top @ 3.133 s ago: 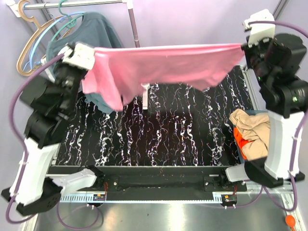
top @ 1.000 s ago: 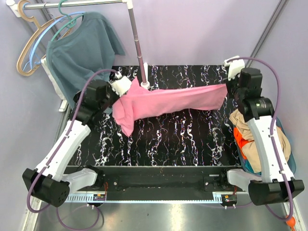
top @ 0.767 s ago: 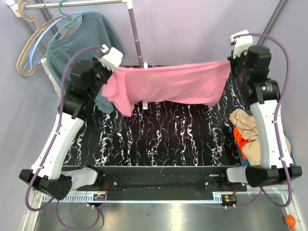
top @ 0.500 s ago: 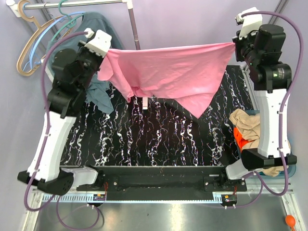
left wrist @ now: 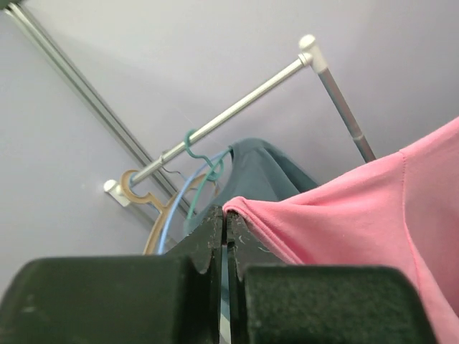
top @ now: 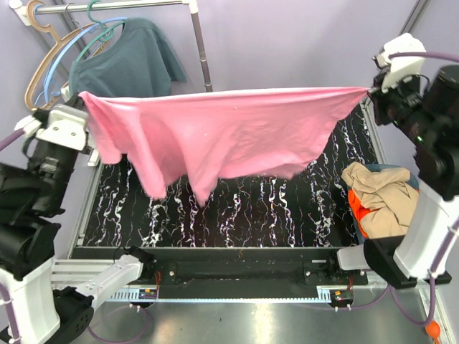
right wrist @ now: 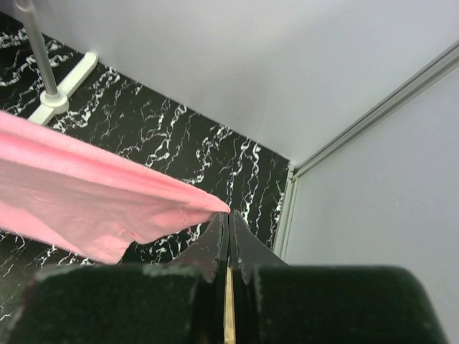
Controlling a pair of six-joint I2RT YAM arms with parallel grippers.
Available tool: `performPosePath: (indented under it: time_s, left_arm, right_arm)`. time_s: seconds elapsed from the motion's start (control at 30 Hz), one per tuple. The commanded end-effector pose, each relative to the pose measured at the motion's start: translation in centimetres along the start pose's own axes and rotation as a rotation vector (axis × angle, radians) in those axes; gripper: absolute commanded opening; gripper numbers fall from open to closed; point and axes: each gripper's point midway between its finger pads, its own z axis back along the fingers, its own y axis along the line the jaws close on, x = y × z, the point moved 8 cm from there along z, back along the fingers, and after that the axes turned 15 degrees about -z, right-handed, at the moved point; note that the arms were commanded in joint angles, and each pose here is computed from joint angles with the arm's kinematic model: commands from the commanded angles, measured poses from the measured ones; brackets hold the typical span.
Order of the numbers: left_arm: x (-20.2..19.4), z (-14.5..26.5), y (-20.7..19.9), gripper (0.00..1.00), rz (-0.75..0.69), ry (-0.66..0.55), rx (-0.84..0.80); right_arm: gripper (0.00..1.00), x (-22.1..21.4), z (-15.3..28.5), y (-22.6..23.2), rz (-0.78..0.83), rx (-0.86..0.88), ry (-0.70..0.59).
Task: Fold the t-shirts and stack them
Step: Flatten the tshirt out
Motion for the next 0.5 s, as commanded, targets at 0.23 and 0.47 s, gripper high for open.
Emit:
performPosePath:
  time_s: [0.23, 0.47]
  left_arm:
    - [1.0, -2.3, 3.2, 0.0, -0.037, 0.032, 0.207]
    - [-0.2, -9.6, 2.1, 0.0, -0.11, 0.094, 0.282]
  right_arm:
    - [0.0, 1.1, 2.5, -1.8, 0.056, -0.17, -0.082]
    - [0.0, 2.0, -4.1, -3.1, 0.052, -0.237, -0.074]
